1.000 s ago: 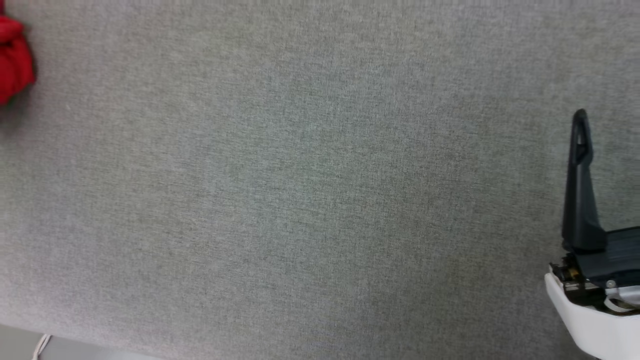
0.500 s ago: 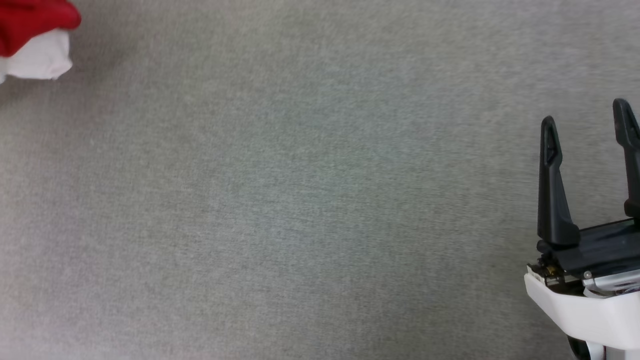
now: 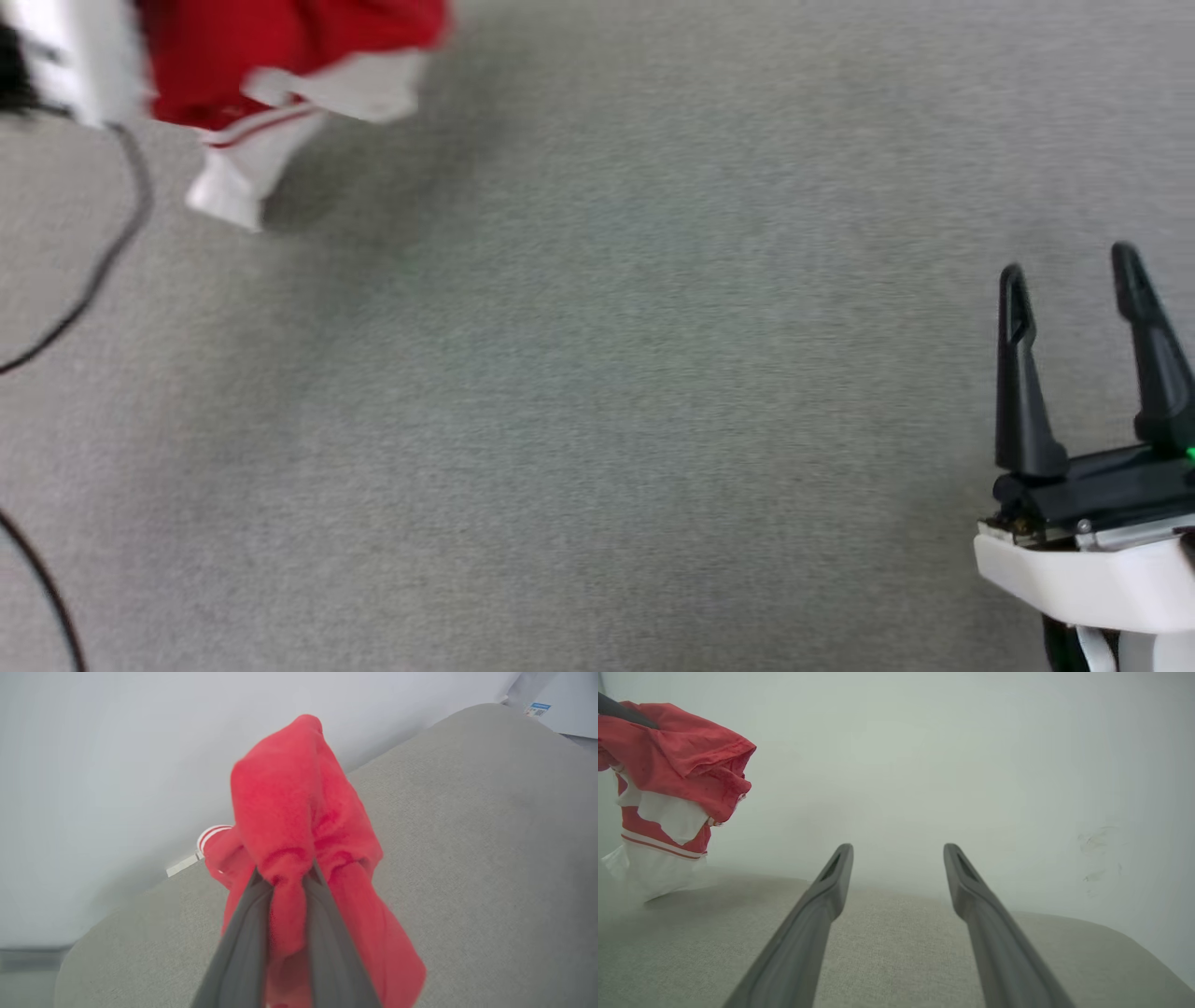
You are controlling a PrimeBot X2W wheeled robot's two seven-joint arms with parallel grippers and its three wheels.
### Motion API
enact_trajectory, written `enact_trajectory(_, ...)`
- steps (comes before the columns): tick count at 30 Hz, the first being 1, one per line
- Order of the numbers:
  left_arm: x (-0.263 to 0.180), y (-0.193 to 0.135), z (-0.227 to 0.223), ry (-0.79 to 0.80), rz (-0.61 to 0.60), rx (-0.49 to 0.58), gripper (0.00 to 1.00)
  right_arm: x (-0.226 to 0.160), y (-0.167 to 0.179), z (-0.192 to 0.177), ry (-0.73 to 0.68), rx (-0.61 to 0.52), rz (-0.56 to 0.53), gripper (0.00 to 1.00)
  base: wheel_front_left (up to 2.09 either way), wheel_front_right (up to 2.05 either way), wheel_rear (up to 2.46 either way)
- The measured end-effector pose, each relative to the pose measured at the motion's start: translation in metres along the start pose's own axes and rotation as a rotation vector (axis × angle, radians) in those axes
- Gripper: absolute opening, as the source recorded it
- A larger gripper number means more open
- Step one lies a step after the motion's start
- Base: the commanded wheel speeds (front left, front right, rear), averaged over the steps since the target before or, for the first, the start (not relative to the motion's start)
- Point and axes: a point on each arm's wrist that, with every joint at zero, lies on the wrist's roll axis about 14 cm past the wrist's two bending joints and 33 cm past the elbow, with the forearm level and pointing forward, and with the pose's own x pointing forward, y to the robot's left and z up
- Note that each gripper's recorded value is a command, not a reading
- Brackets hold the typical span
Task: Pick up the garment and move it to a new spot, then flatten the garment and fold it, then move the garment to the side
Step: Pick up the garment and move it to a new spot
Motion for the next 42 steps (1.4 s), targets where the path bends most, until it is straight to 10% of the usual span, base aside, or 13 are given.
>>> enact_trajectory(18, 0.044, -0.211, -0.016, 0.028, -0.539, 0.272, 0.00, -0.052, -0.050, -0.004, 0.104, -0.046, -0.163, 1.00, 0.00, 0.00, 0.00)
enact_trajectory(39, 0.062, -0.282, -0.220, 0.472, -0.745, 0.183, 0.00, -0.050, -0.058, -0.041, 0.196, -0.029, -0.184, 1.00, 0.00, 0.00, 0.00)
enact_trajectory(41, 0.066, -0.280, -0.212, 0.393, -0.724, 0.175, 1.00, -0.048, -0.056, -0.040, 0.190, -0.027, -0.176, 1.00, 0.00, 0.00, 0.00)
enact_trajectory(42, 0.069, -0.278, -0.204, 0.335, -0.709, 0.175, 1.00, -0.048, -0.054, -0.038, 0.187, -0.027, -0.172, 1.00, 0.00, 0.00, 0.00)
